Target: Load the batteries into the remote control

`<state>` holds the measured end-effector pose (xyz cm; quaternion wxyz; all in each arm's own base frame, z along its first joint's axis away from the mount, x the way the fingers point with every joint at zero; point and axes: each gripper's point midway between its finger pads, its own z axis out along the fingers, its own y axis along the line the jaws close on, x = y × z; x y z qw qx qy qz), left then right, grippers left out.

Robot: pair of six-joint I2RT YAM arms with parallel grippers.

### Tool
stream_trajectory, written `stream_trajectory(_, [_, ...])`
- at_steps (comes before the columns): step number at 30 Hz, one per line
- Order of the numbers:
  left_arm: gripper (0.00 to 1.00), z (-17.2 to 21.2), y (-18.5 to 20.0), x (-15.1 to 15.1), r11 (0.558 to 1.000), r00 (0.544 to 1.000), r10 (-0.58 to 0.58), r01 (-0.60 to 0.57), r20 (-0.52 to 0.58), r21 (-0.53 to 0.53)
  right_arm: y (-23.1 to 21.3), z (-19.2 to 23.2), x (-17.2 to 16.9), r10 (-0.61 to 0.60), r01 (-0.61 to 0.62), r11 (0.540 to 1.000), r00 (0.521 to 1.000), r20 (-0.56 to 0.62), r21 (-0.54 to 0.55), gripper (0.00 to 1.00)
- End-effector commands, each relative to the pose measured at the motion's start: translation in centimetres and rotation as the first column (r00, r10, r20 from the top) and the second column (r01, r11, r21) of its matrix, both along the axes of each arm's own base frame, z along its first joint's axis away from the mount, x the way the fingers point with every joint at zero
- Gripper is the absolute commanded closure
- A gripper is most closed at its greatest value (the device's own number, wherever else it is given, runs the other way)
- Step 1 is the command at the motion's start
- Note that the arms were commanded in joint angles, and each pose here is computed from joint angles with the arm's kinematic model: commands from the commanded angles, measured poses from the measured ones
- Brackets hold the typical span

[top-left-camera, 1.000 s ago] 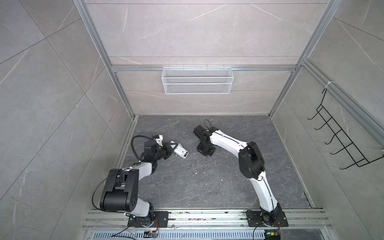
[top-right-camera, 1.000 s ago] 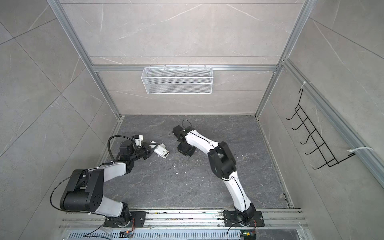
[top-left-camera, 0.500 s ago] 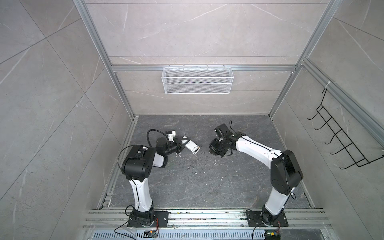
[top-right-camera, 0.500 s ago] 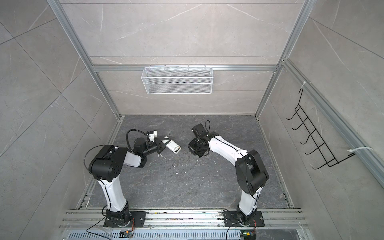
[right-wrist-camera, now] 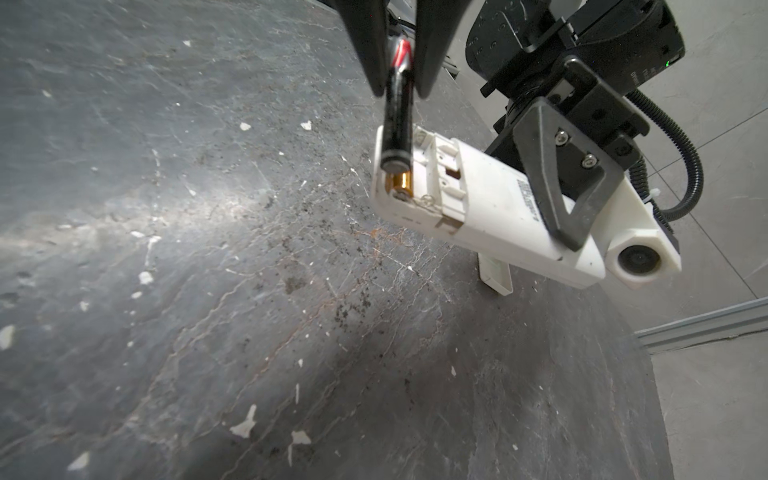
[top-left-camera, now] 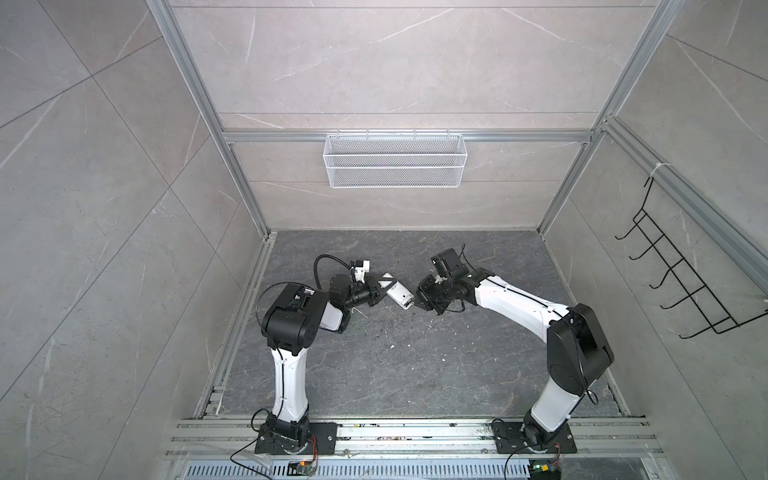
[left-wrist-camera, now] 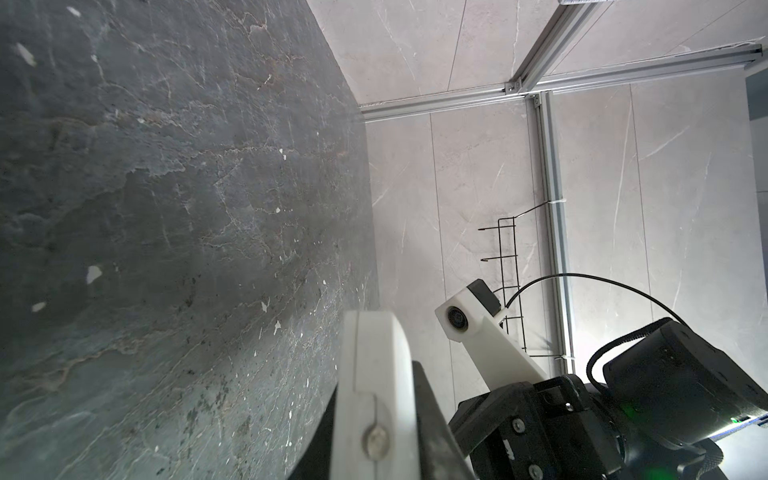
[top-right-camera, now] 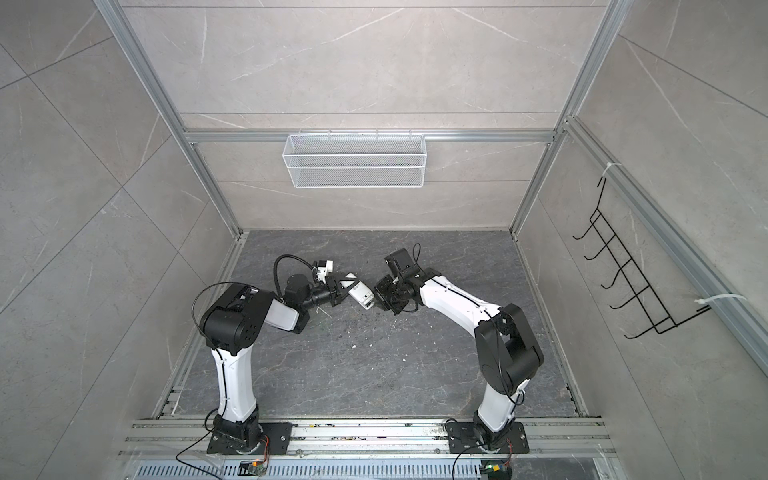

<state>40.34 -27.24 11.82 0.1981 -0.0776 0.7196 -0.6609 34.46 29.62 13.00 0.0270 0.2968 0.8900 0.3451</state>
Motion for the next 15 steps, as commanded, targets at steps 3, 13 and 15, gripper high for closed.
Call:
stream_trajectory(3, [1.00,1.0,-0.8,-0.1,0.998,0.998,-0.061,0.062,0.015,-0.021,1.7,1.4,0.0,0.025,-0.026,0.997,1.000,0.016,0.077,0.84])
stream_trajectory(13, [1.00,0.9,-1.0,-0.1,0.997,0.997,-0.074,0.074,-0.018,-0.001,2.6,1.2,0.3,0.041,-0.041,0.994,0.999,0.001,0.105,0.84])
stream_trajectory(15, [1.00,0.9,-1.0,-0.1,0.997,0.997,-0.073,0.073,-0.021,-0.002,2.6,0.8,0.2,0.039,-0.038,0.994,0.999,-0.008,0.107,0.84])
